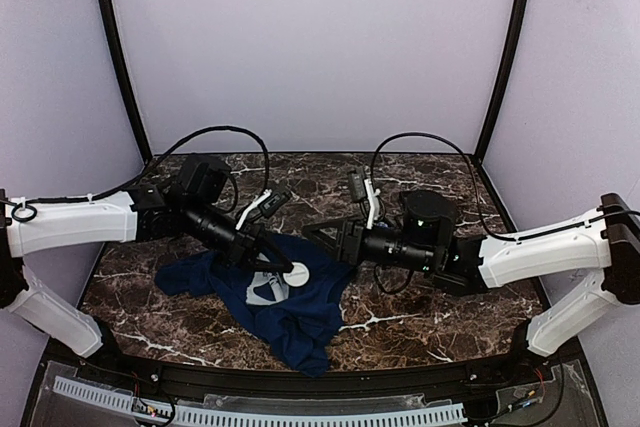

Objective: Remove the brooch from the garment

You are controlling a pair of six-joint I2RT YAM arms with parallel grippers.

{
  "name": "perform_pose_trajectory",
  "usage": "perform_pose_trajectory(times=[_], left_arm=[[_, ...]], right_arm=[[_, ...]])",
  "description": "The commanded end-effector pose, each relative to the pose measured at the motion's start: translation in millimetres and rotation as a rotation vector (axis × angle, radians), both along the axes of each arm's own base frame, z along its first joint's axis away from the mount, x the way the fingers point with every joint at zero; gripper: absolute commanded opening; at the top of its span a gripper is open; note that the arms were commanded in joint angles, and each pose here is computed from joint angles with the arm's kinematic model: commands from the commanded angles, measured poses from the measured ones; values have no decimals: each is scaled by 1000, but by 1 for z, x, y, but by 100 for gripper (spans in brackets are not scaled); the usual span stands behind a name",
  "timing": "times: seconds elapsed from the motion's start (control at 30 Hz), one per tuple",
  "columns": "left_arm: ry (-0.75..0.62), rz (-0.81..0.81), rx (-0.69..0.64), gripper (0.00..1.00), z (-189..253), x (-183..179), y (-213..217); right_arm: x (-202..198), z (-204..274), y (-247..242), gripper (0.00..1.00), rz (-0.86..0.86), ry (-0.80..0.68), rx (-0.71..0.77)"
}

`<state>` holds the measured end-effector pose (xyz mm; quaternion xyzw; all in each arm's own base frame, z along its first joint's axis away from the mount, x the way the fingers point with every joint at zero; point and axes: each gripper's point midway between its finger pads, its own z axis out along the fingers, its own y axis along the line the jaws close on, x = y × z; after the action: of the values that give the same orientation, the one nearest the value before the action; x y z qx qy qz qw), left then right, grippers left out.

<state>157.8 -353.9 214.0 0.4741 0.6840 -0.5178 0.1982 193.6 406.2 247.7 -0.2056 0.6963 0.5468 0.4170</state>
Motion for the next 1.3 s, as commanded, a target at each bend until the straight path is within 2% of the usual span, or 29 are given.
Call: perform_pose_trajectory(times=[0.0, 0.1, 0.2, 0.4, 0.5, 0.93, 1.27], left_arm=[[-20, -19, -26, 1, 13, -6, 3], [-25, -18, -31, 1, 15, -6, 4], [-31, -14, -34, 1, 17, -6, 4], [-40, -2, -34, 1, 17, -4, 4], [-39, -3, -37, 1, 18, -4, 4], [-45, 4, -33, 1, 18, -4, 5], [-38, 2, -30, 1, 17, -4, 5]], right_arm=[[-2, 8, -7, 39, -5, -27, -13], [-14, -3, -10, 49, 51, -23, -48], [-30, -13, -10, 54, 131, -6, -77], [-51, -23, -5, 61, 233, 16, -100], [-56, -31, 2, 61, 269, 36, -102], [-62, -32, 11, 30, 302, 41, -77], [-59, -30, 12, 10, 289, 31, -69]])
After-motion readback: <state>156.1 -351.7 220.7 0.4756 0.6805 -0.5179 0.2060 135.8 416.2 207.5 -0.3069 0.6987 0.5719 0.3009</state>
